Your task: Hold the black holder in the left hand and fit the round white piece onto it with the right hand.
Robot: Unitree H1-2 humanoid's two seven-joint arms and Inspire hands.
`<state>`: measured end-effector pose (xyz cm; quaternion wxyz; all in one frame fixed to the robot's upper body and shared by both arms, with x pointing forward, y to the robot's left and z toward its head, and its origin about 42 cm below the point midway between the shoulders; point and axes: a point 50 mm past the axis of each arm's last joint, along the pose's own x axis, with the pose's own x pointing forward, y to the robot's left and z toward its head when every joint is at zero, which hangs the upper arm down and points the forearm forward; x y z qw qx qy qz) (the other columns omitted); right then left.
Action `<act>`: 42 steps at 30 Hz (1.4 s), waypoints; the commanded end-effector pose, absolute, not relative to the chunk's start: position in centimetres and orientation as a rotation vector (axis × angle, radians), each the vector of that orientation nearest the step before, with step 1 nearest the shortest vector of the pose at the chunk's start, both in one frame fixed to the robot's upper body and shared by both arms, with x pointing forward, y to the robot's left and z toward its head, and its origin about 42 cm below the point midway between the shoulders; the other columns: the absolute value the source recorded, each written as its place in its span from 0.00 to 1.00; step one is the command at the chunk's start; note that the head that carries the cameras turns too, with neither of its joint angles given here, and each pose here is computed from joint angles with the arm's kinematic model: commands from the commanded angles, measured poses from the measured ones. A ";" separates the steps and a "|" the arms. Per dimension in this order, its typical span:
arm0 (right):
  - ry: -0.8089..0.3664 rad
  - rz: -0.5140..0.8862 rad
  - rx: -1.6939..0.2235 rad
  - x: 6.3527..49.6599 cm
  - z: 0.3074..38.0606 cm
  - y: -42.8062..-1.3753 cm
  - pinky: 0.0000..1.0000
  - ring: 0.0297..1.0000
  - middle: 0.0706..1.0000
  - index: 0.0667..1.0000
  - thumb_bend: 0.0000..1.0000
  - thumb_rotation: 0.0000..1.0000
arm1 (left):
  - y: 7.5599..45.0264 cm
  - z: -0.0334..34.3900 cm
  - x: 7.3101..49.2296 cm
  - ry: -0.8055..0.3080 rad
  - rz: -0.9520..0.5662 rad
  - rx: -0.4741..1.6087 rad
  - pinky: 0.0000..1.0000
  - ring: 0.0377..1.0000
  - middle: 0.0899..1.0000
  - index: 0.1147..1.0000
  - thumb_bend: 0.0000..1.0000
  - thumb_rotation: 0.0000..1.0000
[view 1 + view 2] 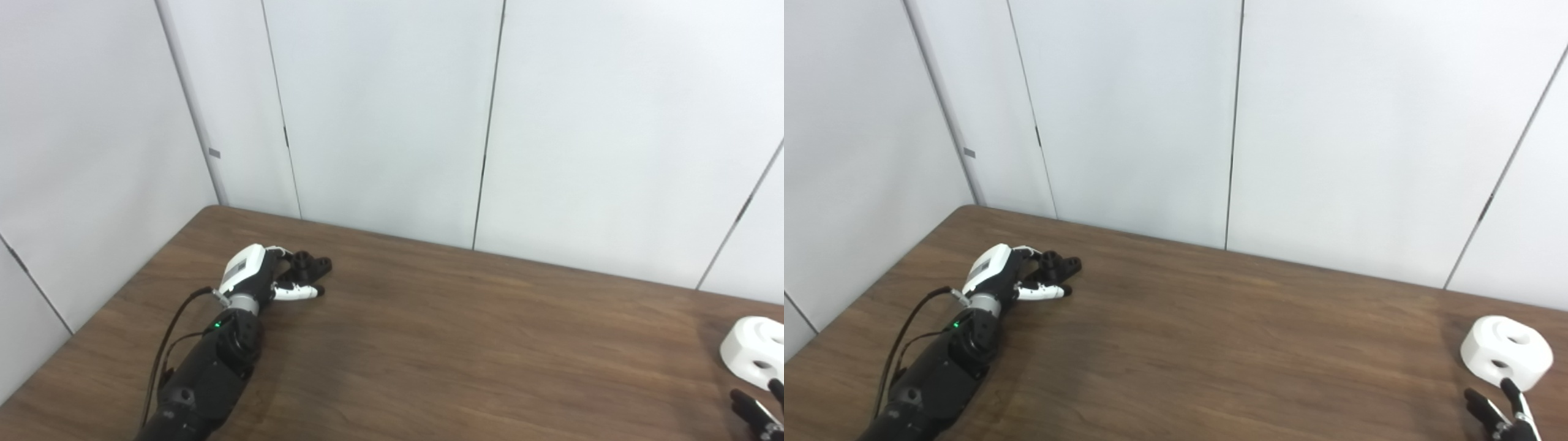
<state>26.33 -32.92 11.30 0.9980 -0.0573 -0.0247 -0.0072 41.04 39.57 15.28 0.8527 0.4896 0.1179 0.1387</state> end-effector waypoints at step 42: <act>0.015 -0.030 -0.097 25.0 10.5 -32.4 0.95 0.89 0.86 0.99 0.58 1.00 | 38.6 16.7 40.2 0.165 0.295 0.906 0.82 0.90 0.79 0.42 0.52 0.04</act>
